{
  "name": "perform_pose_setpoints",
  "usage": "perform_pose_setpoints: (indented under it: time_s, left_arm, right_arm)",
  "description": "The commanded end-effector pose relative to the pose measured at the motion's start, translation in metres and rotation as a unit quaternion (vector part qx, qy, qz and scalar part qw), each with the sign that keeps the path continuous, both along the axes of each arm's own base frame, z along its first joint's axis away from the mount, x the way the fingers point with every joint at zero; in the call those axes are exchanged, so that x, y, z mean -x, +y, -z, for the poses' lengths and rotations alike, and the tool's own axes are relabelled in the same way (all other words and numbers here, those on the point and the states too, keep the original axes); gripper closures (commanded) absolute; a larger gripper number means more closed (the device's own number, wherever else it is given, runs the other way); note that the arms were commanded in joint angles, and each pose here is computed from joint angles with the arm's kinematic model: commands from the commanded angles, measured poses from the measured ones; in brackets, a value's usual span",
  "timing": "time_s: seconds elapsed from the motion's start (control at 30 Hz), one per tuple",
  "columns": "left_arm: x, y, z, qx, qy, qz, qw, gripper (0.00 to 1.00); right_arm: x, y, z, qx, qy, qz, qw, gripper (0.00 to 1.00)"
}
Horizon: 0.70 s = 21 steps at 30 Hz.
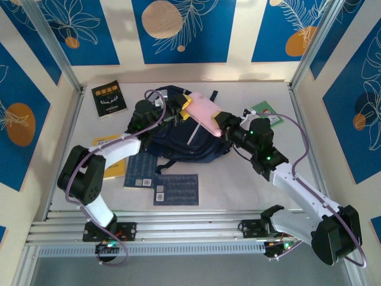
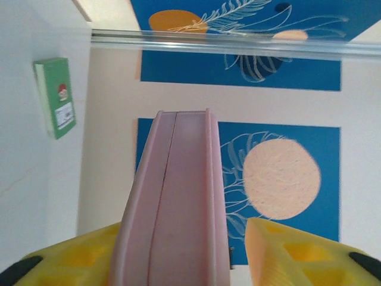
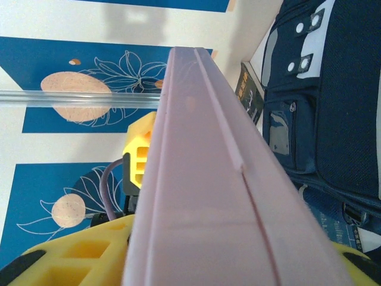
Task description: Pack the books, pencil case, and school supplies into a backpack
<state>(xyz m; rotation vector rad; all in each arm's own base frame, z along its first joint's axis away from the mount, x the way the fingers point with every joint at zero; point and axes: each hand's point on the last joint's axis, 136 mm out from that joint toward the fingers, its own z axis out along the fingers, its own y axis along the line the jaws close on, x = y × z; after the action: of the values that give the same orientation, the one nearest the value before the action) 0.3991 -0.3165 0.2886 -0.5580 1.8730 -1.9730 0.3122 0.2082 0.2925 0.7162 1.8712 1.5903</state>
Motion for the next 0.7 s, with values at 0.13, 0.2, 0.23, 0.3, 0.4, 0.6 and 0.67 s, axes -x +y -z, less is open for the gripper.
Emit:
perform_pose_setpoints:
  time_s: [0.13,0.2,0.23,0.3,0.4,0.6,0.67]
  left_arm:
    - [0.017,-0.003,-0.005,-0.089,-0.044,0.021,0.995,0.39]
    - [0.017,-0.003,0.0,-0.099,-0.045,0.024,0.994,0.38]
    - [0.017,-0.003,0.001,-0.104,-0.047,0.027,0.993,0.38]
    - [0.018,-0.003,0.007,-0.126,-0.047,0.034,0.99,0.37]
    - [0.019,0.004,0.013,-0.187,-0.068,0.041,0.979,0.35]
    - [0.024,0.021,0.037,-0.379,-0.136,0.064,0.913,0.35]
    - [0.02,0.019,0.05,-0.413,-0.145,0.095,0.894,0.35]
  right_arm:
    - [0.005,-0.017,-0.016,0.013,-0.027,0.027,0.999,0.62]
    - [0.006,-0.021,-0.011,0.025,-0.023,0.028,0.999,0.64]
    - [0.007,-0.024,-0.008,0.028,-0.019,0.03,0.999,0.64]
    - [0.009,-0.03,-0.001,0.032,-0.011,0.036,0.999,0.64]
    - [0.013,-0.044,0.008,0.045,-0.001,0.051,0.998,0.64]
    - [0.03,-0.088,0.023,0.098,0.009,0.097,0.99,0.64]
    - [0.035,-0.1,0.03,0.105,0.018,0.106,0.989,0.64]
